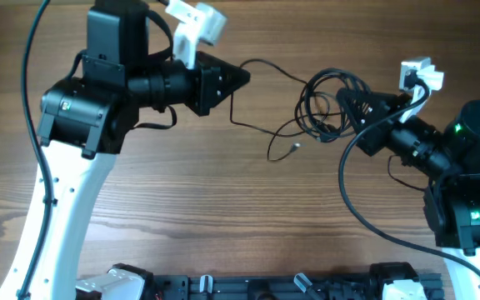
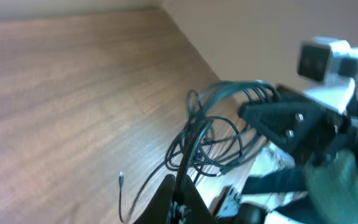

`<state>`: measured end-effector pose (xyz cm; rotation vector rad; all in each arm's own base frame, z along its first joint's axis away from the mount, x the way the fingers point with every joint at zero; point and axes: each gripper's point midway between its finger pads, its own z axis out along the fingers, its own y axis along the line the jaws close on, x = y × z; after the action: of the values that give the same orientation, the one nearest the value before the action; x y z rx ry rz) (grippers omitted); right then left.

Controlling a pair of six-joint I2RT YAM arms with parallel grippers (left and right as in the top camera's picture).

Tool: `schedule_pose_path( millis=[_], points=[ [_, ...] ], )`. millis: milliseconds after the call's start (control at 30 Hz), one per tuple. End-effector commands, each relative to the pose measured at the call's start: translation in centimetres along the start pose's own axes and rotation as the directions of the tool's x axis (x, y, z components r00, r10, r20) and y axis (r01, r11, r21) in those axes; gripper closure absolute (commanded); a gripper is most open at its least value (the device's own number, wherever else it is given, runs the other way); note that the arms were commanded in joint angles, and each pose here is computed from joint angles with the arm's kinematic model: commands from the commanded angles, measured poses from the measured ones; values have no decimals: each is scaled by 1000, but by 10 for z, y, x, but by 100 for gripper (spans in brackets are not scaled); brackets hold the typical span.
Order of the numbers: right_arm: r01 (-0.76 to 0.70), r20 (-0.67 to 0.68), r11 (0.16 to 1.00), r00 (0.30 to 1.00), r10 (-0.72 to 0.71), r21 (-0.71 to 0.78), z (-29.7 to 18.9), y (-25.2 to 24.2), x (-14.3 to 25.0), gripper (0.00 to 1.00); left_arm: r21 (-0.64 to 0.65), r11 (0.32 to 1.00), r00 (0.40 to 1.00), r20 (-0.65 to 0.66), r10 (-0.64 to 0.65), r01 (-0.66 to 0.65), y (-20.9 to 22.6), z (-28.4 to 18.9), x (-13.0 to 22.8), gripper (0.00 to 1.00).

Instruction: Untangle cables

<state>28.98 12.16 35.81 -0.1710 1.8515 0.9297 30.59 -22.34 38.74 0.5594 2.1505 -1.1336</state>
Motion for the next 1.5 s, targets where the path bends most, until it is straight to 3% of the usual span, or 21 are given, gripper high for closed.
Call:
schedule_pose_path(
  millis=[0, 200, 300, 333, 367, 433, 567, 633, 733, 867, 1000, 1200, 1467],
  points=[
    [-14, 43, 999, 999, 12, 48, -2, -5, -12, 96, -111, 958, 962, 92, -257, 266, 22, -13, -12, 96],
    [-15, 43, 999, 999, 13, 48, -2, -5, -12, 96, -148, 910, 920, 128, -371, 388, 32, -15, -12, 96],
    [-32, 45, 998, 999, 30, 46, -2, -4, -13, 96, -241, 841, 874, 175, -454, 485, 52, -19, -4, 96],
    [-30, 46, 999, 999, 28, 46, -2, -4, -13, 96, -267, 821, 863, 182, -471, 504, 56, -21, 0, 75],
    [-28, 49, 999, 998, 26, 44, -2, -4, -14, 96, -272, 816, 861, 176, -478, 509, 57, -21, 2, 42],
    [-22, 56, 999, 998, 20, 41, -2, -3, -16, 96, -282, 809, 856, 163, -490, 517, 57, -20, 7, 0],
    [-8, 73, 999, 997, 6, 33, -2, -1, -20, 96, -299, 796, 849, 140, -509, 526, 58, -21, 16, 0],
    [-13, 73, 1000, 997, 12, 24, -2, 1, -20, 96, -290, 832, 880, 106, -462, 472, 54, -19, 17, 0],
    [-27, 69, 1000, 997, 26, 7, -2, 4, -20, 96, -206, 941, 961, -10, -277, 269, 31, -11, 21, 0],
    [27, 56, 992, 998, -20, -119, -4, 28, -21, 96, -66, 998, 993, -112, -23, 16, -4, 3, 32, 0],
    [155, 37, 953, 988, -150, -260, -8, 53, -14, 96, 183, 968, 976, -106, 193, -172, -49, 5, 36, 0],
    [264, 54, 853, 961, -270, -450, -22, 88, -7, 96, 195, 944, 953, -94, 287, -265, -49, 5, 38, 0],
    [258, 48, 808, 960, -275, -530, -31, 103, -5, 96, 224, 938, 948, -117, 296, -266, -59, 9, 46, 0]
  ],
)
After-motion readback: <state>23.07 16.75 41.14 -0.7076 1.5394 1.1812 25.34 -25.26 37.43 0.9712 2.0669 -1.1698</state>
